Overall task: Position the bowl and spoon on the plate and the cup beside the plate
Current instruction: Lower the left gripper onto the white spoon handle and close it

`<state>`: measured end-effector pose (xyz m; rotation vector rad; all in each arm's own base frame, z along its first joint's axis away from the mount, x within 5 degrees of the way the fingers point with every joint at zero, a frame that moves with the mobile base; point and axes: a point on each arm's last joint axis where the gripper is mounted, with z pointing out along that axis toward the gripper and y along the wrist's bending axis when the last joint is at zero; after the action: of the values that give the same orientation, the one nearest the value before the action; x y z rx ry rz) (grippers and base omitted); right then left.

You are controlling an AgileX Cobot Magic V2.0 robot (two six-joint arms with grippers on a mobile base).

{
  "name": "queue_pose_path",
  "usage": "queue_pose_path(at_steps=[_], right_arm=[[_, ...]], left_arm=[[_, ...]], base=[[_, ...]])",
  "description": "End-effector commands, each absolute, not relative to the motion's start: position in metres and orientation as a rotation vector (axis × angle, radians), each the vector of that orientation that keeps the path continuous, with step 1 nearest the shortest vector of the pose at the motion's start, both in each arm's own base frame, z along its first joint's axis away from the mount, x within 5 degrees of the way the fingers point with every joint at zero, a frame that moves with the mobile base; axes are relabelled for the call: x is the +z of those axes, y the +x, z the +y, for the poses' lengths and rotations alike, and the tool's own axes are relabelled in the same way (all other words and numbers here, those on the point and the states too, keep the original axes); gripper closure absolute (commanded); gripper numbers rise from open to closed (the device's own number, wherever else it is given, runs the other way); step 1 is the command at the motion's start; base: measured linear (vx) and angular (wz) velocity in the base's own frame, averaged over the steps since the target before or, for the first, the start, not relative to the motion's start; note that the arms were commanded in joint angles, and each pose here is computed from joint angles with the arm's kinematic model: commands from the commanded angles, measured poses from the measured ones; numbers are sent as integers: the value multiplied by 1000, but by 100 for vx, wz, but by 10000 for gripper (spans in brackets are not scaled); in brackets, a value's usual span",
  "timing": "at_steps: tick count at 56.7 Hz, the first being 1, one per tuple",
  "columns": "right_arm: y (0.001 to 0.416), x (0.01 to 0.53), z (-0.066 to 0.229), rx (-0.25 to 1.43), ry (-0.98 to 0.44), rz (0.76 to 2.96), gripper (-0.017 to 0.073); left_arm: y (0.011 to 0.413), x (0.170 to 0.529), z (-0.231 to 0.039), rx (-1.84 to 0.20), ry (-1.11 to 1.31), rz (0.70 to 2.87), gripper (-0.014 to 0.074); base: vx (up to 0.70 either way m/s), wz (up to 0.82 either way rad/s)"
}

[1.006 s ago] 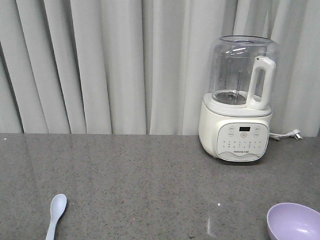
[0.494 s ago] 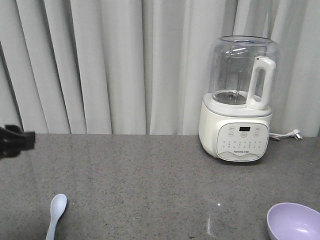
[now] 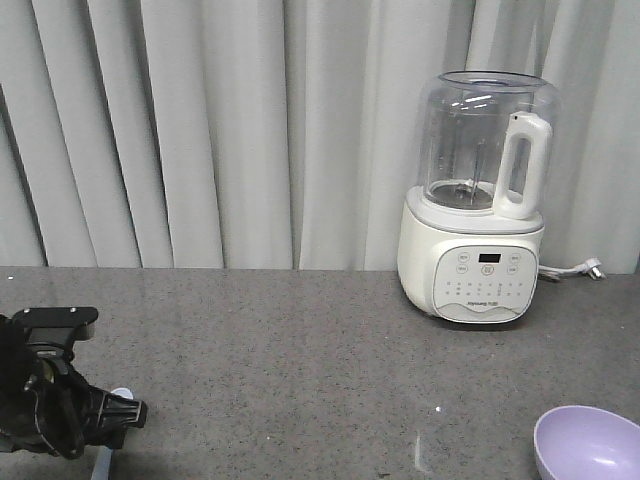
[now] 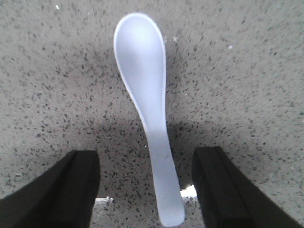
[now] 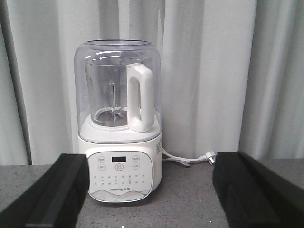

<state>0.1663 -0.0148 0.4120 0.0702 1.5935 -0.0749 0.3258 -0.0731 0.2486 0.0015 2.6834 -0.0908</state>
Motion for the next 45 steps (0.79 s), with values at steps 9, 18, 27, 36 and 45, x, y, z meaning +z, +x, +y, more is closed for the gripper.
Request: queue_pose_path(at_steps=[9,18,27,36,45], right_arm=[[164,431,-15,-83,58,1476,-19],[169,428,-15,-83,59,1494,-19],[170,428,-15,-83,59,1498,-19],[170,427,-15,-83,59,1502,-19],[170,427,-15,-83,59,1502,-19]], left_arm=[[335,252,-81,-175,-49,2639,71],[341,247,-85,-177,-40,2641,71],[351,249,-92,-184,-50,2651,71],[359,240,-97,-169,-41,2685,77],[362,231,-97,-166,-75,2709,114]], base=[[0,0],[0,0],[0,0],[0,0],[0,0]])
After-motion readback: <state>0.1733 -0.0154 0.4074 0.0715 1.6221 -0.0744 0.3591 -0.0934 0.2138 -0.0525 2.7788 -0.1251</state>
